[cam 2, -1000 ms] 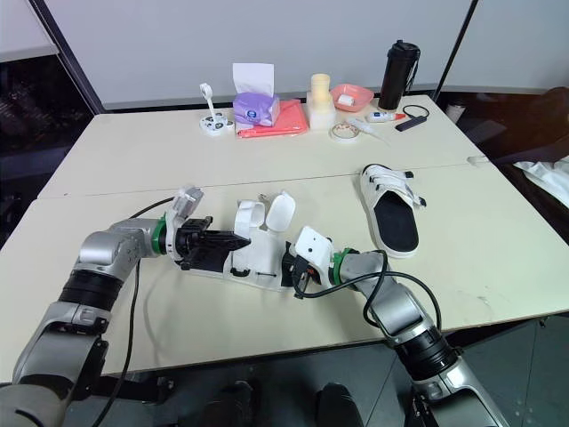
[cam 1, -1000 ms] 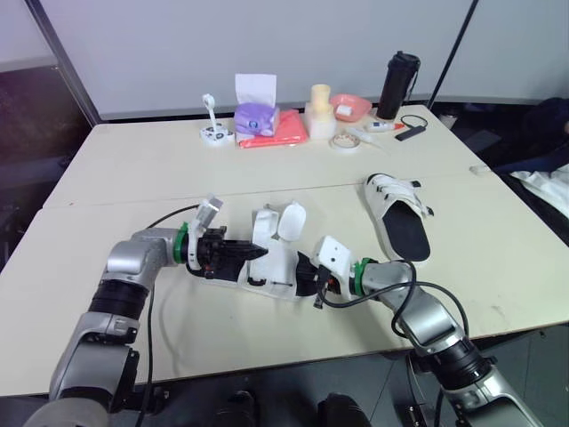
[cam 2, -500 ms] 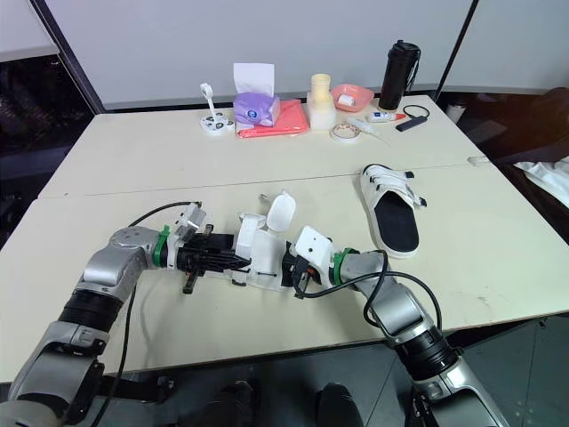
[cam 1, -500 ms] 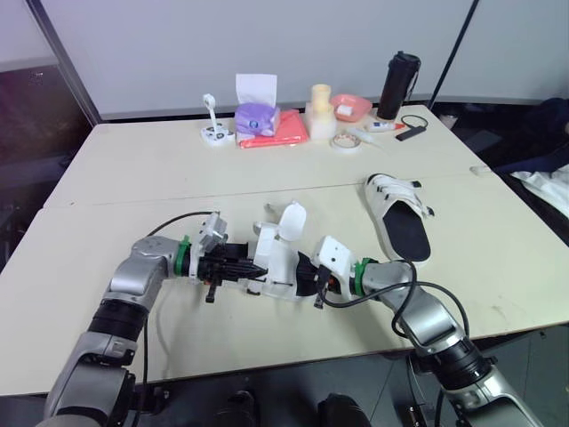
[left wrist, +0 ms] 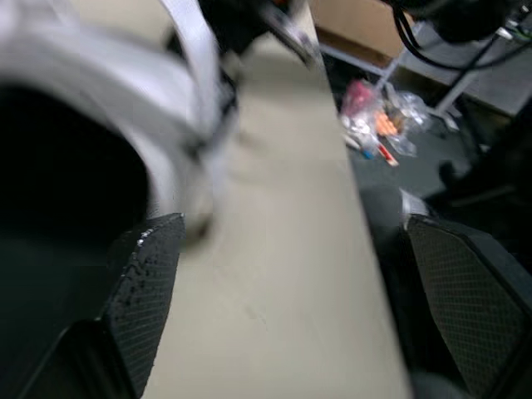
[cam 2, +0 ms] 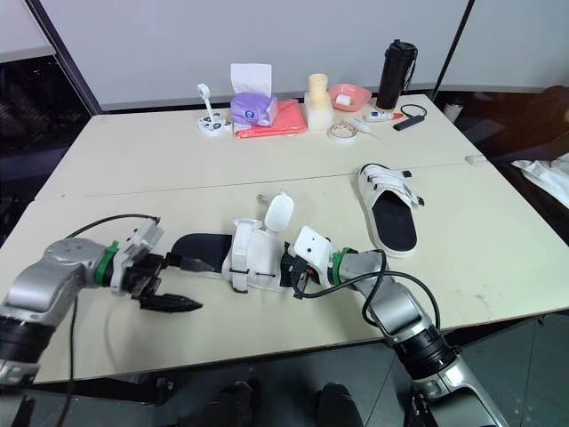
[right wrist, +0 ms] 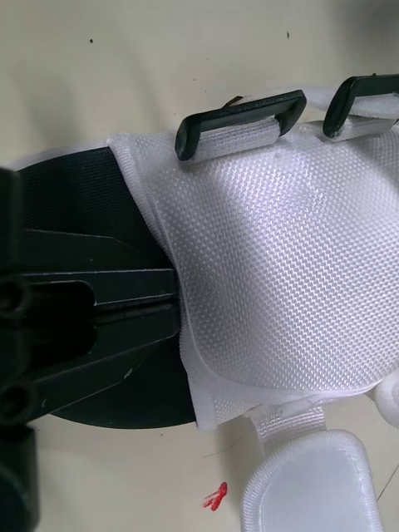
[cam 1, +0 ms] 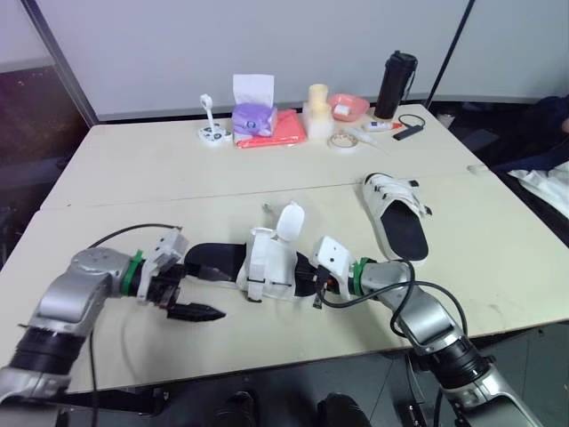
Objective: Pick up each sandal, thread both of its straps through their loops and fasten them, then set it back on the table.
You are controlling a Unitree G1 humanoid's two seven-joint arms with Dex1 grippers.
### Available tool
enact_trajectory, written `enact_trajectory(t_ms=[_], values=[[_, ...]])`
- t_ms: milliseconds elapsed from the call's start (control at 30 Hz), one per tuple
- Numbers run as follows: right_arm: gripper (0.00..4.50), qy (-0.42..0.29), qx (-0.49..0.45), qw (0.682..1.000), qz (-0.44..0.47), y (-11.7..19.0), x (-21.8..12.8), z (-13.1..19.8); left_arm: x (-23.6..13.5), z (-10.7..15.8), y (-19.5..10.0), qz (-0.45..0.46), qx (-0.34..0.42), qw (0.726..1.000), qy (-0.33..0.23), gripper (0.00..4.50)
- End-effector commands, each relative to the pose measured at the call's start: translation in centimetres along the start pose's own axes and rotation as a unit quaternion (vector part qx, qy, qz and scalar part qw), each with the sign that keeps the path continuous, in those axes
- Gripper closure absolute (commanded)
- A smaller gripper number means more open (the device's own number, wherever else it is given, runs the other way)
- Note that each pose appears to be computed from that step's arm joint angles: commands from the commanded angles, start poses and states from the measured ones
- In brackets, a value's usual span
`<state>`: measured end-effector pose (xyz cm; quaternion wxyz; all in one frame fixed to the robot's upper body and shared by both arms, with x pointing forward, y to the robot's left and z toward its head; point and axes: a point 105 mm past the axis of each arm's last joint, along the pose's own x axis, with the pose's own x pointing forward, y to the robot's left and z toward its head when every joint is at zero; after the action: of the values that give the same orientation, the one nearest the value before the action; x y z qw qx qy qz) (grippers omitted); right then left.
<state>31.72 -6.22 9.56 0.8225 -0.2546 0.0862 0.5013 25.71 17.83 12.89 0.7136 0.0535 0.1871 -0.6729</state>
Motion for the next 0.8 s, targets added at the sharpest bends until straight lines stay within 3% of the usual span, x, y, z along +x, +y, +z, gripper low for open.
enact_trajectory(t_ms=[33, 233, 467, 800], values=[[4.50, 0.028, 0.015, 0.999, 0.012, 0.6, 0.5, -1.6, 0.4, -0.1, -1.3, -0.020, 0.000, 1.000, -0.002, 0.07], [4.50, 0.027, 0.011, 0.999, 0.016, 0.7, 0.6, -1.5, 2.5, -2.0, 0.0, 0.014, 0.002, 1.000, -0.022, 0.07], [4.50, 0.028, 0.011, 0.999, 0.016, 0.7, 0.4, -1.5, 4.2, -2.3, 1.8, 0.042, 0.023, 0.998, -0.043, 0.07], [4.50, 0.030, 0.013, 0.999, 0.015, 0.8, 0.2, -1.6, 6.2, -1.7, 1.6, 0.006, 0.021, 0.998, -0.065, 0.07]])
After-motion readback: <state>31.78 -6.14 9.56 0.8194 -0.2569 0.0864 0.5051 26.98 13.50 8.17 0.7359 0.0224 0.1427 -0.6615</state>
